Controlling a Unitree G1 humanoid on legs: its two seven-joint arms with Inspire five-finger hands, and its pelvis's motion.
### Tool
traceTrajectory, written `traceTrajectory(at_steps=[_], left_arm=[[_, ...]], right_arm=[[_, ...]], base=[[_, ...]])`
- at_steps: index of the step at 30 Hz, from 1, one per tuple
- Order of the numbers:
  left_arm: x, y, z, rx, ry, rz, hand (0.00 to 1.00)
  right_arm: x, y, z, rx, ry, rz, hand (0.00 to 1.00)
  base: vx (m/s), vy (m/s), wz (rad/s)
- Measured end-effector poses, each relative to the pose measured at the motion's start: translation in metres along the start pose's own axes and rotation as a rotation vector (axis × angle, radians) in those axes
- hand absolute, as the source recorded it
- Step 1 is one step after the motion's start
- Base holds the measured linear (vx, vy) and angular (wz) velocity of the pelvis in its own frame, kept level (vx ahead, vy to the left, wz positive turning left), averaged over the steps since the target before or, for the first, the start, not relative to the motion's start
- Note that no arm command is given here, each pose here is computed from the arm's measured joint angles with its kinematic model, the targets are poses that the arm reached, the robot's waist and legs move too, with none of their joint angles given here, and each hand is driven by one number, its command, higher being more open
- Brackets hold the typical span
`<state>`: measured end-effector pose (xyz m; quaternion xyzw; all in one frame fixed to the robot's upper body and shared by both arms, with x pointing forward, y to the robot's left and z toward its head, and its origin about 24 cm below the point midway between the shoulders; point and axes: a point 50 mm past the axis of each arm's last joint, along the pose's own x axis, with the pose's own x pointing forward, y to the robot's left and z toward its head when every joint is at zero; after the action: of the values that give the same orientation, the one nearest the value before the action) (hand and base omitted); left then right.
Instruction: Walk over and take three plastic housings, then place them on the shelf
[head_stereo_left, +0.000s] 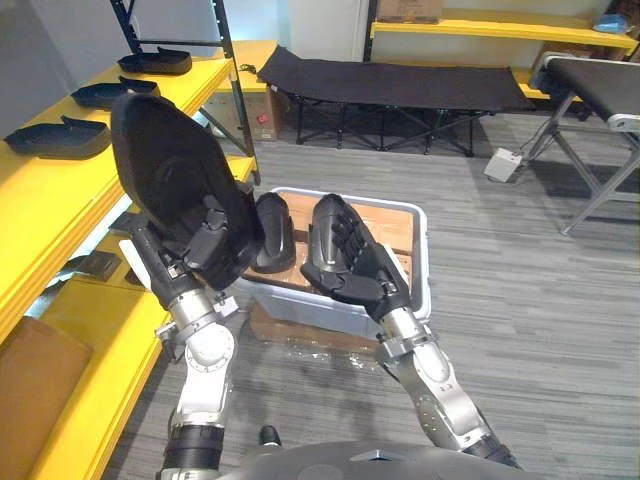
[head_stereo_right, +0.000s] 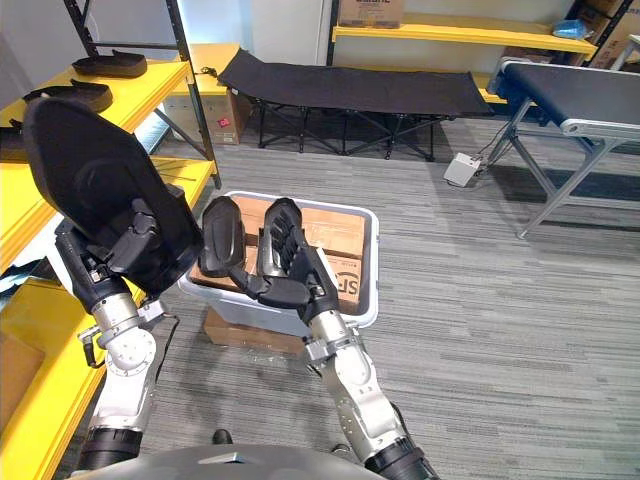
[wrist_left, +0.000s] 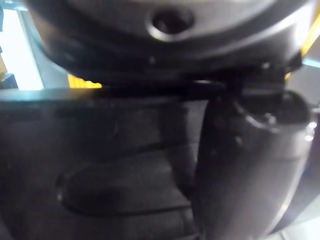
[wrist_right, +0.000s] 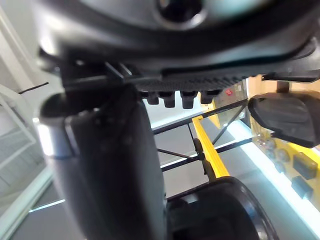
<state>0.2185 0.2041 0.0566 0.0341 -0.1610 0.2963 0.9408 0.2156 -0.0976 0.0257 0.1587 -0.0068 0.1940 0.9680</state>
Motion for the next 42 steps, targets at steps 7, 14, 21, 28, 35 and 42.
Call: traceTrajectory(at_steps=[7,14,21,28,35,42], left_arm=[[-0.012,0.027,-0.002,-0.065,0.101,-0.123,0.0],[-0.021,0.047,0.014,-0.187,0.107,-0.273,0.0],[-0.031,0.087,0.023,-0.194,0.11,-0.202,0.0],[-0.03,0.073,0.026,-0.242,0.085,-0.34,0.0],[-0.028,0.063,0.028,-0.27,0.065,-0.39,0.0],[-0.025,0.046,0.032,-0.288,0.037,-0.533,0.0]], right_arm=[[-0.011,-0.043,0.008,-0.073,0.048,-0.073,1.0],[-0.001,-0.048,-0.006,-0.103,0.143,-0.069,1.0],[0.025,-0.04,0.012,-0.164,0.078,-0.006,1.0],[0.02,-0.049,0.015,-0.169,0.082,-0.072,1.0],[0.011,-0.05,0.008,-0.211,0.117,-0.066,1.0],[-0.01,-0.057,0.007,-0.18,0.088,-0.132,1.0]], base=[[0.02,-0.005,0.16],[0.03,-0.008,0.69],[-0.01,0.028,0.32],[-0.05,0.02,0.82],[-0.03,0.105,0.24],[-0.06,0.037,0.4]])
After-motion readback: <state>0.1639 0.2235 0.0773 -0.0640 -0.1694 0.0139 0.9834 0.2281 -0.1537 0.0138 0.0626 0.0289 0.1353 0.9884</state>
